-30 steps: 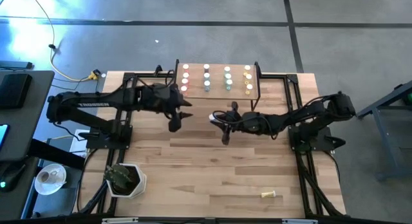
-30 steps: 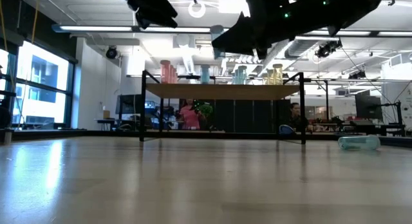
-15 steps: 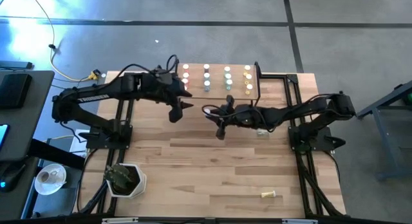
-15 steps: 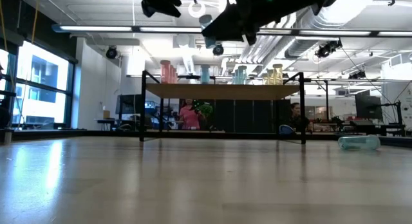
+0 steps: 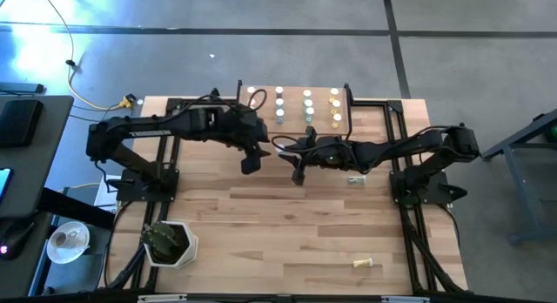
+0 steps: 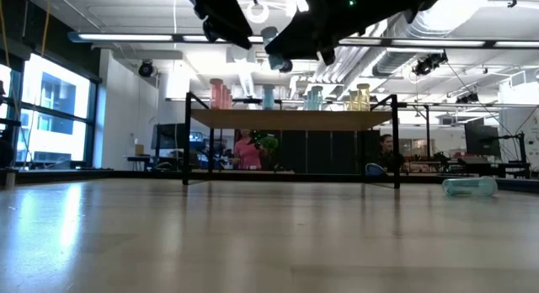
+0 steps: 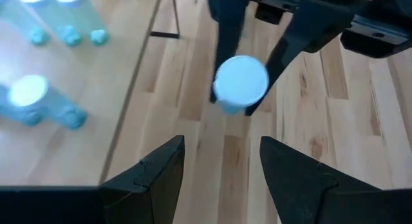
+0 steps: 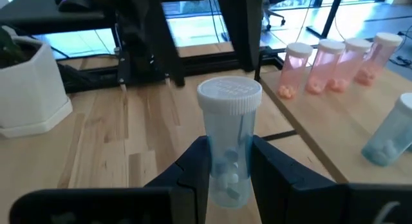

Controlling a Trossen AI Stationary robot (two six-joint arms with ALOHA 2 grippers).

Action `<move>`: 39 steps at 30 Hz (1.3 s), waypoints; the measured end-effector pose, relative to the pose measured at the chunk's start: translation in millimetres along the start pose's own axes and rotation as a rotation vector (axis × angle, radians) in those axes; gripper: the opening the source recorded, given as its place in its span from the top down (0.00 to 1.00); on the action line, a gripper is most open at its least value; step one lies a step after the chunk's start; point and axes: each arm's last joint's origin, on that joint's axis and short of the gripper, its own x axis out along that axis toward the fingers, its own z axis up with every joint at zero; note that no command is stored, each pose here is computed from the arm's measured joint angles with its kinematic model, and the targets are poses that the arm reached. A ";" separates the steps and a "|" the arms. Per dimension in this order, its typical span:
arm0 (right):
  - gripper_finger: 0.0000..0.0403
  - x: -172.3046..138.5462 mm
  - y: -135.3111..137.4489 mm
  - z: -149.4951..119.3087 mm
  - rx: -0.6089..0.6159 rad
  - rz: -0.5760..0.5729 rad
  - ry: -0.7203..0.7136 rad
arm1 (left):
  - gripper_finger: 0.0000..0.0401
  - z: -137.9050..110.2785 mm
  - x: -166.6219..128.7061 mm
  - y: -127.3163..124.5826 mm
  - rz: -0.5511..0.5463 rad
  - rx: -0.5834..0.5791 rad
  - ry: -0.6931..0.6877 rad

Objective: Pick and place medicine bottles onto shelf by color
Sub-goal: Put the blue pill bottle on the shelf aligned with the other blue pill bottles

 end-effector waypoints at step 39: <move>0.81 0.0 0.0 -4.9 -0.012 0.010 0.050 | 0.52 10.1 39.2 -5.7 -0.062 0.006 -0.063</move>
